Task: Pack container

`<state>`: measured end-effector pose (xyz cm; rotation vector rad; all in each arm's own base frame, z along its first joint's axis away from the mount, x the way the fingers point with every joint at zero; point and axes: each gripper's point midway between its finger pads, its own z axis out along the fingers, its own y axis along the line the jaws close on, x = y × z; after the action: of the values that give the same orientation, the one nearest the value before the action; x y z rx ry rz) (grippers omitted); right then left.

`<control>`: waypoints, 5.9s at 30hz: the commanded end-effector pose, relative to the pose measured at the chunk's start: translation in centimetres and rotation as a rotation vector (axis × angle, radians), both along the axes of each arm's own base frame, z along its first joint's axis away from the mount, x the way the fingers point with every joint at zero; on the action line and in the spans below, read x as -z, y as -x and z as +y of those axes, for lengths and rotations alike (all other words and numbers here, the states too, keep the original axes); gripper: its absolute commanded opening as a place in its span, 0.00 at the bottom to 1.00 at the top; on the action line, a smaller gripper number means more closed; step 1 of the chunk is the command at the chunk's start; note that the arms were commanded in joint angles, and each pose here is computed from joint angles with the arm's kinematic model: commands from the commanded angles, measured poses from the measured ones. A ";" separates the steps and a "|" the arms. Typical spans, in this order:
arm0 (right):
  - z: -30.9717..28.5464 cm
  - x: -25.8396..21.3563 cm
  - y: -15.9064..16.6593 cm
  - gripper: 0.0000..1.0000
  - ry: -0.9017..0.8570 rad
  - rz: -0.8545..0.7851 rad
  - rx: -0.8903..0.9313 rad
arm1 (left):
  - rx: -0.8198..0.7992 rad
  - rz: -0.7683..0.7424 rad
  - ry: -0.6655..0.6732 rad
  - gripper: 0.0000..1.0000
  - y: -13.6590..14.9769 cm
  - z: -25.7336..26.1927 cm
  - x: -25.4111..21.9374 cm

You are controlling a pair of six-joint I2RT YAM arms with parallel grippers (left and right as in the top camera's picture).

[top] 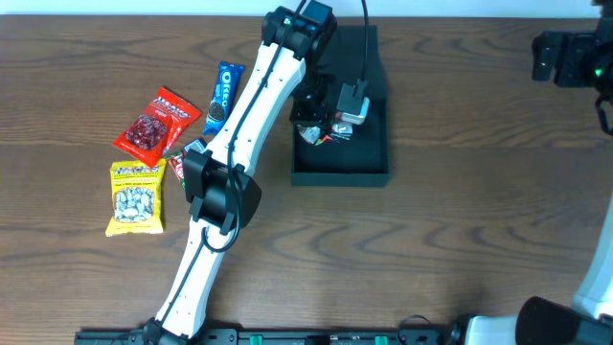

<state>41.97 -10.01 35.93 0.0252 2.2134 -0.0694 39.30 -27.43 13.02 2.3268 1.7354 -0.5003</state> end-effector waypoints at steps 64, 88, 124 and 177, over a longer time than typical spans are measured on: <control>10.0 6.9 0.0 0.02 -0.098 0.262 -0.218 | -0.888 -0.193 0.226 0.61 -9.1 9.2 -13.8; 28.3 30.1 0.4 0.01 -0.174 0.848 -0.400 | -1.425 0.466 0.097 0.06 -10.1 13.6 -0.8; 30.7 36.8 0.0 0.01 -0.074 0.868 -0.317 | -1.473 0.654 -0.061 0.06 -6.6 8.6 6.0; 12.8 6.3 -4.4 0.76 -0.055 0.121 0.013 | -1.867 -0.024 -0.068 0.21 -10.0 30.2 -7.9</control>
<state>46.68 3.37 28.63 0.0596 2.3600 -0.0062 49.55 0.78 22.15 0.0324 2.7477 0.0187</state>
